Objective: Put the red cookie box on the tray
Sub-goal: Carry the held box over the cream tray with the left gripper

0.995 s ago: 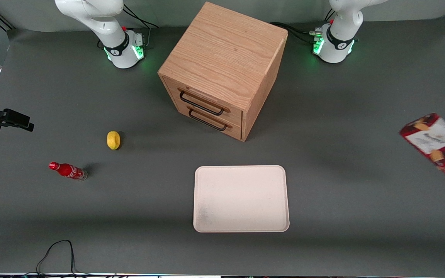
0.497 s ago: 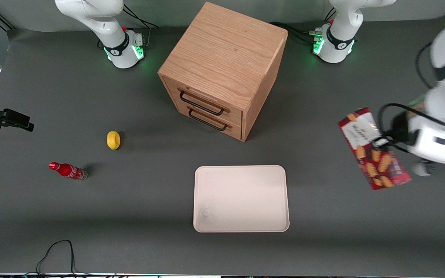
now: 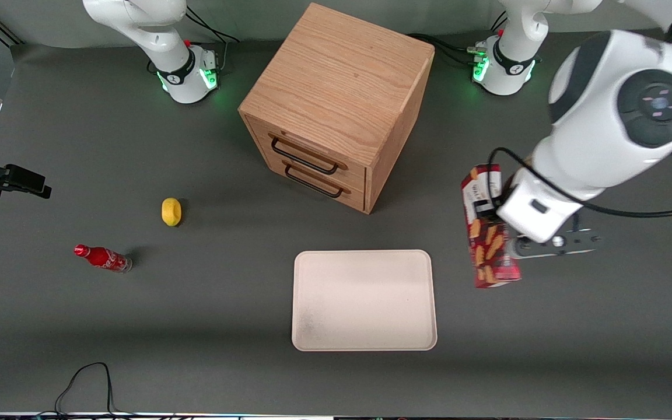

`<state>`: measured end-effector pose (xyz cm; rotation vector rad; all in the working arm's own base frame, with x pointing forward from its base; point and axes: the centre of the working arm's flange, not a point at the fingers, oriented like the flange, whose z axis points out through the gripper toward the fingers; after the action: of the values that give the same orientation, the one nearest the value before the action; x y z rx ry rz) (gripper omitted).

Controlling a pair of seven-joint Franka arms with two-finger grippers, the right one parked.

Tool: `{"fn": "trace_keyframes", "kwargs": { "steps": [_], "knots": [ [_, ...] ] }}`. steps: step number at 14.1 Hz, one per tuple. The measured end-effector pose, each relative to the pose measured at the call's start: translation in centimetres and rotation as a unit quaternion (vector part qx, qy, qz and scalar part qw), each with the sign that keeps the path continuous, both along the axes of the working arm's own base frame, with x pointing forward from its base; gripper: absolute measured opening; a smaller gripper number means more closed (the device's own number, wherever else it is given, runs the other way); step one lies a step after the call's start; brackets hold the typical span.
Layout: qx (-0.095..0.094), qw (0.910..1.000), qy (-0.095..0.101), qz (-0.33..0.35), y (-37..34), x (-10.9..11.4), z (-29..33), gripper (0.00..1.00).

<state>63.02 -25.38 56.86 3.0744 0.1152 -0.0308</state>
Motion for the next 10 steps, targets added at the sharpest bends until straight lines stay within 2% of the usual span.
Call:
{"fn": "trace_keyframes", "kwargs": {
  "steps": [3, 7, 8, 10],
  "knots": [
    [-0.006, 0.9998, -0.007, -0.019, -3.1, -0.1, -1.5, 0.02],
    [-0.010, 0.9999, -0.010, -0.003, -4.4, 0.8, -3.5, 0.02],
    [-0.009, 0.9999, -0.009, 0.006, -4.7, 1.1, -4.5, 0.02],
    [0.006, 0.9997, -0.009, 0.020, -5.3, 2.4, -7.9, 0.02]
  ]
}}
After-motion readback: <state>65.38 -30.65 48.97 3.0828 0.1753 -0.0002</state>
